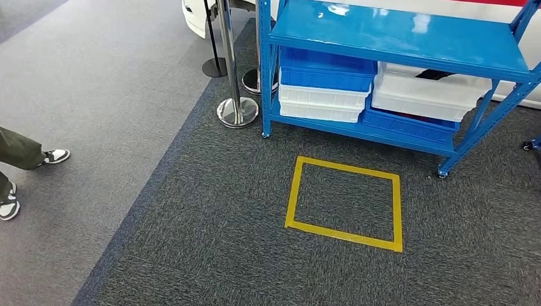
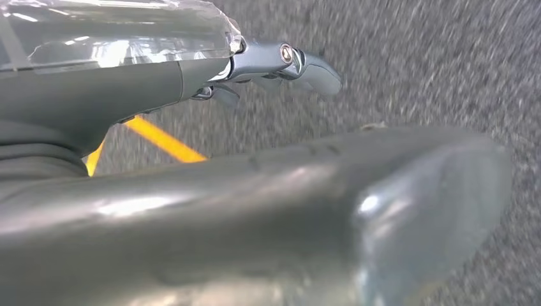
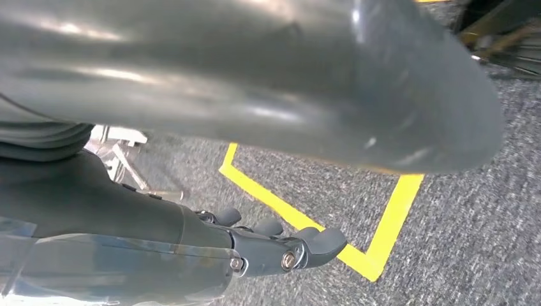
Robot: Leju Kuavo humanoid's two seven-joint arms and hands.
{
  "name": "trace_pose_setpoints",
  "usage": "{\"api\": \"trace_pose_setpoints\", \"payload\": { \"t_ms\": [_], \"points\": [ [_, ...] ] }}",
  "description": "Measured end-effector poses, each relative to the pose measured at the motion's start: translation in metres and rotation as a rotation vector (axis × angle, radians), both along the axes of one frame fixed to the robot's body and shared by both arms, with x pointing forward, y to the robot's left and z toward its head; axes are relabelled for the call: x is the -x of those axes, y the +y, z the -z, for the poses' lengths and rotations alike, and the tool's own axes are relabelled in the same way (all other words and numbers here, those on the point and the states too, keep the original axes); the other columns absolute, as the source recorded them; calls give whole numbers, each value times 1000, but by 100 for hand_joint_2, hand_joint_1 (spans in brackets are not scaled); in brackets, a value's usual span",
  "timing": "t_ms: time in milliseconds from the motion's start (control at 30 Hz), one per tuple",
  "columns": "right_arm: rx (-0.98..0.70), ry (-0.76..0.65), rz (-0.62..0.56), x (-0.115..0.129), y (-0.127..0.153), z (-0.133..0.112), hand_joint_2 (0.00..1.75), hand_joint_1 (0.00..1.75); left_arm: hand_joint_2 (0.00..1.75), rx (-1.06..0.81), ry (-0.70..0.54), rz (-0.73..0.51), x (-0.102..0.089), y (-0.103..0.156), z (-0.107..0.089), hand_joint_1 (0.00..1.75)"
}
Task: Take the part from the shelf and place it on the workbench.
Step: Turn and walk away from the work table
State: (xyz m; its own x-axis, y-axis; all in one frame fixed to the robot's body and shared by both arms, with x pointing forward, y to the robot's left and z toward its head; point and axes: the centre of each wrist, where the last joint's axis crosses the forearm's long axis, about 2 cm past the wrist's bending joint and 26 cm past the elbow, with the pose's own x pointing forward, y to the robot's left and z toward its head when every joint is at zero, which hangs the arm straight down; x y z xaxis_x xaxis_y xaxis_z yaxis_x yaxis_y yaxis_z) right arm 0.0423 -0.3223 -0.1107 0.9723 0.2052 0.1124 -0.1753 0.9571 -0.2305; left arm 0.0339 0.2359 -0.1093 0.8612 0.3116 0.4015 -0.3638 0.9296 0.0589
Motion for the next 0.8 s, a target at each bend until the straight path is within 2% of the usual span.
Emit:
{"api": "trace_pose_setpoints", "payload": {
  "t_ms": [133,433,667,800],
  "points": [
    [-5,-7,6,0,5,0,0,0,0,22,-21,16,-8,-6,-1,0],
    [-28,-33,17,5,15,1,0,0,0,23,-26,22,-6,-7,-1,0],
    [-97,-31,101,3,28,1,0,0,0,6,-11,30,-3,-6,-1,0],
    [-80,8,141,5,32,1,0,0,0,6,-5,30,-3,-8,-1,0]
  ]
}}
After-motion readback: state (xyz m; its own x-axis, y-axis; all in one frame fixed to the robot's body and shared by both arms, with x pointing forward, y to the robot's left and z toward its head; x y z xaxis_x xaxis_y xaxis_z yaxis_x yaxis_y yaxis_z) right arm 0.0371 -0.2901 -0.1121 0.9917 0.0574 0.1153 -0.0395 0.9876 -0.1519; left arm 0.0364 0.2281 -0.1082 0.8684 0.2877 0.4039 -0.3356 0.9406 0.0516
